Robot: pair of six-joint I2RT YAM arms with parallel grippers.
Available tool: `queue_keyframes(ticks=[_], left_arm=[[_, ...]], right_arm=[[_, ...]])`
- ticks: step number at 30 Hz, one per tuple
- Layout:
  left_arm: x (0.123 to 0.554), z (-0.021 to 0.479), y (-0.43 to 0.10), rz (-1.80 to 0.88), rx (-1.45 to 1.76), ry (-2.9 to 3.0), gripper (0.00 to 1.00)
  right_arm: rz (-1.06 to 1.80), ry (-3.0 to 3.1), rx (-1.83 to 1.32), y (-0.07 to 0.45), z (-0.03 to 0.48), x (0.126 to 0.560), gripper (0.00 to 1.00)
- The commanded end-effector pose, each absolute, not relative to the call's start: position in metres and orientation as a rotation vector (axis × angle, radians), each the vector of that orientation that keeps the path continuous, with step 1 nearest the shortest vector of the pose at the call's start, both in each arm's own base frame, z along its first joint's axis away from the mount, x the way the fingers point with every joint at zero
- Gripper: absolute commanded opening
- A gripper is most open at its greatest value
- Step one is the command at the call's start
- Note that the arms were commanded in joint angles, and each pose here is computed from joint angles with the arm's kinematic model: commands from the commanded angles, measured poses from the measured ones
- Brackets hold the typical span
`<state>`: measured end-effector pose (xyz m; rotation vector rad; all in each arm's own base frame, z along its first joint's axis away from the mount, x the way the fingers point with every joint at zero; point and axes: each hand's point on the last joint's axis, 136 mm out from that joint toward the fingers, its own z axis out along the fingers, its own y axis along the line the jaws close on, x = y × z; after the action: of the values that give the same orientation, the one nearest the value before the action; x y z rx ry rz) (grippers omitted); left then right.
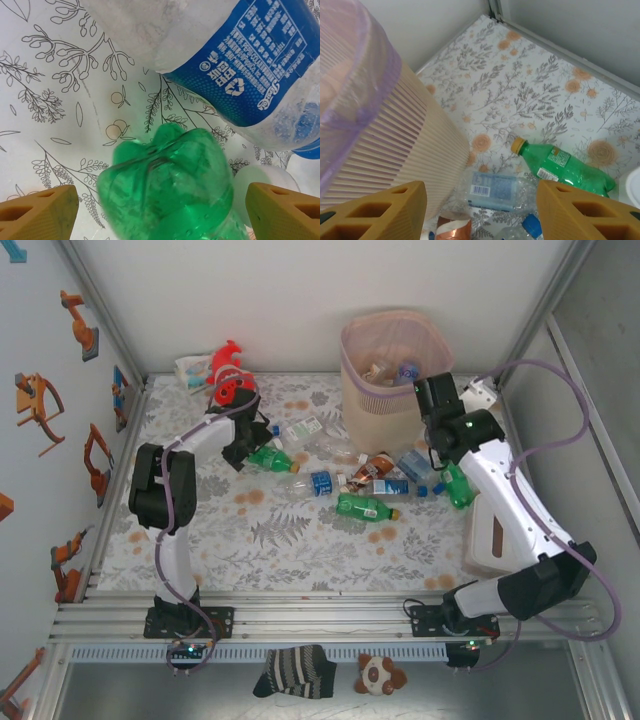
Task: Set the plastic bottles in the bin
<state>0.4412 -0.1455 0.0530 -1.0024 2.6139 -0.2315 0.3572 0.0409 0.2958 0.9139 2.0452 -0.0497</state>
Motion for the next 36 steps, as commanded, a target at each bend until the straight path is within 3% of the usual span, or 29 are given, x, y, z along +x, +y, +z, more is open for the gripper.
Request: queue_keyframes(ticks=[1, 18, 29, 36], left_arm=[[0.440, 0.041, -0.146, -0.268, -1.047, 2.632, 0.85], [0.437, 0.028, -0.147, -0.267, -1.032, 2.652, 0.74], [0.433, 0.038, -0.138, -0.279, -0.991, 2.604, 0.59], [0.439, 0.072, -0.134, -0.307, -0.902, 2.528, 0.55]], right_arm=[[-0.043, 2.025, 0.965, 0.036, 0.294, 0.353, 0.58], [0.029, 2.075, 0.944, 0.050, 0.285, 0.359, 0.54], [0.186, 2.151, 0.698, 0.084, 0.285, 0.374, 0.51], [0.354, 2.213, 0.379, 0.124, 0.294, 0.379, 0.51]])
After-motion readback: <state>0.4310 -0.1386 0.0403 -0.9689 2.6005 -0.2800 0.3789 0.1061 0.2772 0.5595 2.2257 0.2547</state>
